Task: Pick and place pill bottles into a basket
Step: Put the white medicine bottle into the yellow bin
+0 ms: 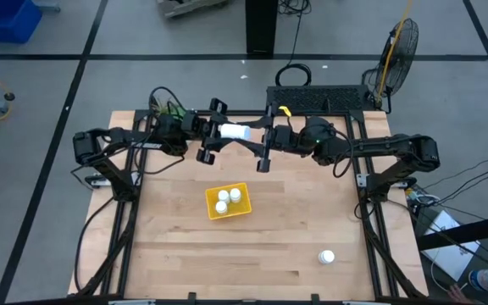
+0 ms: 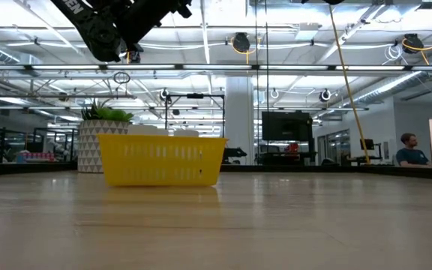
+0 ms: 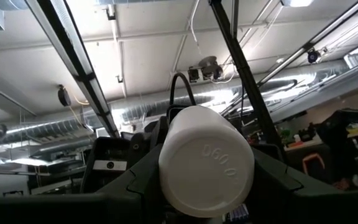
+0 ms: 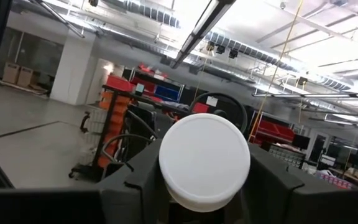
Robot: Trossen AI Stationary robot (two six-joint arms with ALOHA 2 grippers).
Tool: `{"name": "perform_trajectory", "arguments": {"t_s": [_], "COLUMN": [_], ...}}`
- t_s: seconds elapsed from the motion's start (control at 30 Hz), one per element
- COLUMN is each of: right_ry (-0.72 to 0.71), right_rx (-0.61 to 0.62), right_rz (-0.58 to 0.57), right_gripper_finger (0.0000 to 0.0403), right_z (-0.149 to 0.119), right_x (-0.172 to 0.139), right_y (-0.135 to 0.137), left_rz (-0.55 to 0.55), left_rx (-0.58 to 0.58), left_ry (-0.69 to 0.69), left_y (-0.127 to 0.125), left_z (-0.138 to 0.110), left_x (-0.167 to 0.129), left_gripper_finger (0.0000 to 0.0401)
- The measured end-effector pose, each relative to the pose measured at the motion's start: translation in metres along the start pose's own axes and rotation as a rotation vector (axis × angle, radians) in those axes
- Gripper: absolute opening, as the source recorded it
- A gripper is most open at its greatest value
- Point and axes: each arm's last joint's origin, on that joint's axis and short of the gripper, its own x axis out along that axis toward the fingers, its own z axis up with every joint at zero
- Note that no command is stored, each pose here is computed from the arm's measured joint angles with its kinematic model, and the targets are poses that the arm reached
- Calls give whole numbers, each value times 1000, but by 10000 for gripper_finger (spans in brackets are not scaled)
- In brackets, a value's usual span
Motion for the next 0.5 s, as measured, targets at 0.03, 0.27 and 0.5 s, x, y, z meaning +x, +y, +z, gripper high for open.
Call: {"name": "perform_trajectory", "arguments": {"t_s": [0.03,0.27,0.5], "right_ry": [-1,-22,-9], "right_rx": [-6,-52,-63], "right_rz": [3,40,45], "right_gripper_finger": [161,161,161], "right_z": [0,0,2], "right_x": [0,0,-2], "right_y": [0,1,0], "left_rz": [-1,-26,-36], "left_rx": [1,1,-44], "left_ry": [1,5,11], "left_y": [0,-1,-1], "left_z": [0,0,0], "left_x": [0,1,0], "left_gripper_finger": [171,171,171]}}
